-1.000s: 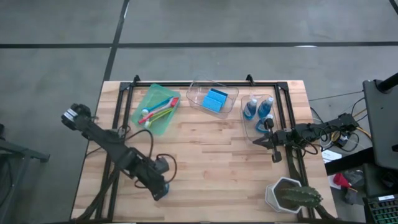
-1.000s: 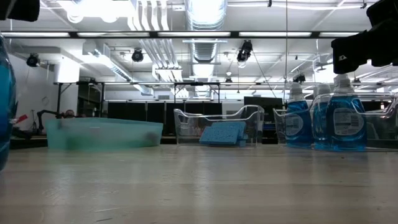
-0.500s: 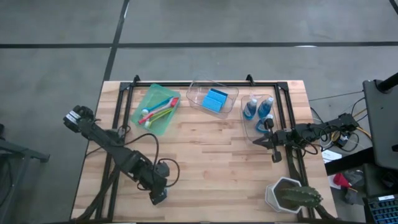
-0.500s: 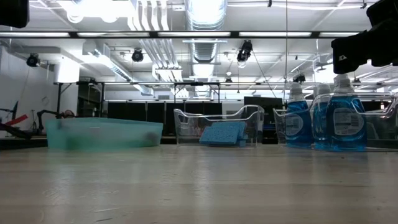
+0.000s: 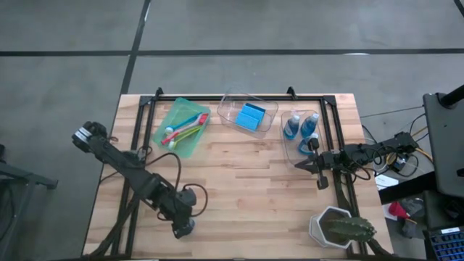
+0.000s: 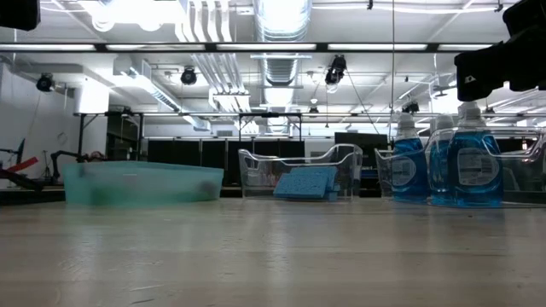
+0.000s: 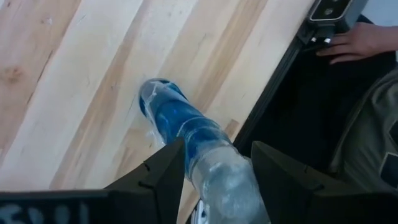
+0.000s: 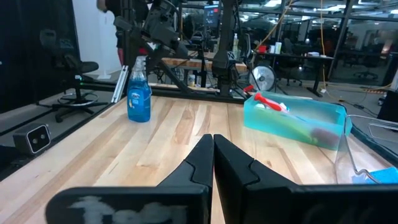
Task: Pick & Place Kitchen Sink Supplies
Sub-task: Put the blue dishwashing liquid bottle into the right transparent bin
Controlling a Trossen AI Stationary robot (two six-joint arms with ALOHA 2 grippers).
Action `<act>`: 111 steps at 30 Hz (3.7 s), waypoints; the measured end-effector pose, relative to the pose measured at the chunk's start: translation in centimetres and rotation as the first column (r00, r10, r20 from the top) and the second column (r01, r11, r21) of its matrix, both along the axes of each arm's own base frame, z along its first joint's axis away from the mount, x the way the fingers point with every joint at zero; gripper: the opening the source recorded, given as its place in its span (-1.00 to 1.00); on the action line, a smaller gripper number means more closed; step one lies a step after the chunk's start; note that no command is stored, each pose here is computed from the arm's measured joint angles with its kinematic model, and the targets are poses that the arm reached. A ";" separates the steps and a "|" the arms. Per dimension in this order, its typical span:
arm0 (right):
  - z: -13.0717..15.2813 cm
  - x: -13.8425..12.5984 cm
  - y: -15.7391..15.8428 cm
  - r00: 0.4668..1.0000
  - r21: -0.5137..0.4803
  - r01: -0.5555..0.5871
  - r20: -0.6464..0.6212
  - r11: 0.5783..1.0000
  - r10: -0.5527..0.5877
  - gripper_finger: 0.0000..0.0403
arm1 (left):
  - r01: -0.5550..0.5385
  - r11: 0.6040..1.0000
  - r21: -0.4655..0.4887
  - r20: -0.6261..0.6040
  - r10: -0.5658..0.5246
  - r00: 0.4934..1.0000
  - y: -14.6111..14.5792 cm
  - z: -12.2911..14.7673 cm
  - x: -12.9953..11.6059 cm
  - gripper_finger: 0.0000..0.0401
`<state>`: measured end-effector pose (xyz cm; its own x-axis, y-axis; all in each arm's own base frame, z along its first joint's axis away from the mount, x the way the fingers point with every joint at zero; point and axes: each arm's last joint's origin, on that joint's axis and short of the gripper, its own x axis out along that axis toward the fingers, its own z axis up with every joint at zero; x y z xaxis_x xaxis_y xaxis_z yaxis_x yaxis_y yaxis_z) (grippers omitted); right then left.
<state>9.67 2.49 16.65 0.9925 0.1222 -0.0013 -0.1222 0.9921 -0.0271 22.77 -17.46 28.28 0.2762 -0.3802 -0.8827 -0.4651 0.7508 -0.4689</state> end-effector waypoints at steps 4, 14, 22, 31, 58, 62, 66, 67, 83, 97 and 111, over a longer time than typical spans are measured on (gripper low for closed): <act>0.0 0.0 0.0 1.000 0.000 0.000 0.000 1.000 0.000 -0.96 | -0.004 1.000 -0.028 -0.003 0.004 1.000 0.0 0.3 -0.1 0.00; 0.0 0.0 0.0 1.000 0.000 0.000 0.000 1.000 0.000 -0.96 | -0.019 0.998 -0.056 -0.030 0.017 0.999 -0.4 0.3 -0.4 0.20; 0.0 0.0 0.0 1.000 0.000 0.000 0.000 1.000 0.000 -0.96 | 0.048 0.997 -0.055 -0.019 -0.049 0.999 -0.6 0.3 -0.6 0.18; 0.0 0.0 0.0 1.000 0.000 0.000 0.000 1.000 0.000 -0.96 | 0.086 0.996 -0.029 -0.022 -0.087 0.996 -0.8 -0.3 -0.3 0.13; 0.0 0.0 0.0 1.000 0.000 0.000 0.000 1.000 0.000 -0.96 | 0.197 0.975 0.103 0.062 -0.204 0.977 1.1 1.1 0.7 -0.36; 0.0 0.0 0.0 1.000 0.000 0.000 0.000 1.000 0.000 -0.96 | 0.210 0.969 0.131 0.076 -0.221 0.972 2.2 1.5 1.3 -0.35; 0.0 0.0 0.0 1.000 0.000 0.000 0.000 1.000 0.000 -0.96 | 0.215 0.964 0.155 0.100 -0.232 0.968 3.6 2.0 2.1 -0.35; 0.0 0.0 0.0 1.000 0.000 0.000 0.000 1.000 0.000 -0.96 | 0.220 0.962 0.161 0.113 -0.239 0.964 3.9 2.2 2.3 -0.35; 0.0 0.0 0.0 1.000 0.000 0.000 0.000 1.000 0.000 -0.96 | 0.278 0.887 0.369 0.302 -0.397 0.867 9.0 6.2 5.1 -0.34; 1.4 -0.1 0.0 0.996 0.384 -0.038 0.092 0.923 0.003 -0.96 | 0.280 0.807 0.521 0.341 -0.497 0.798 12.1 5.7 8.6 -0.35; 1.8 0.6 0.2 1.000 0.471 -0.016 0.001 0.882 0.017 -0.54 | 0.371 0.692 0.620 0.331 -0.658 0.676 11.5 6.9 14.9 -0.35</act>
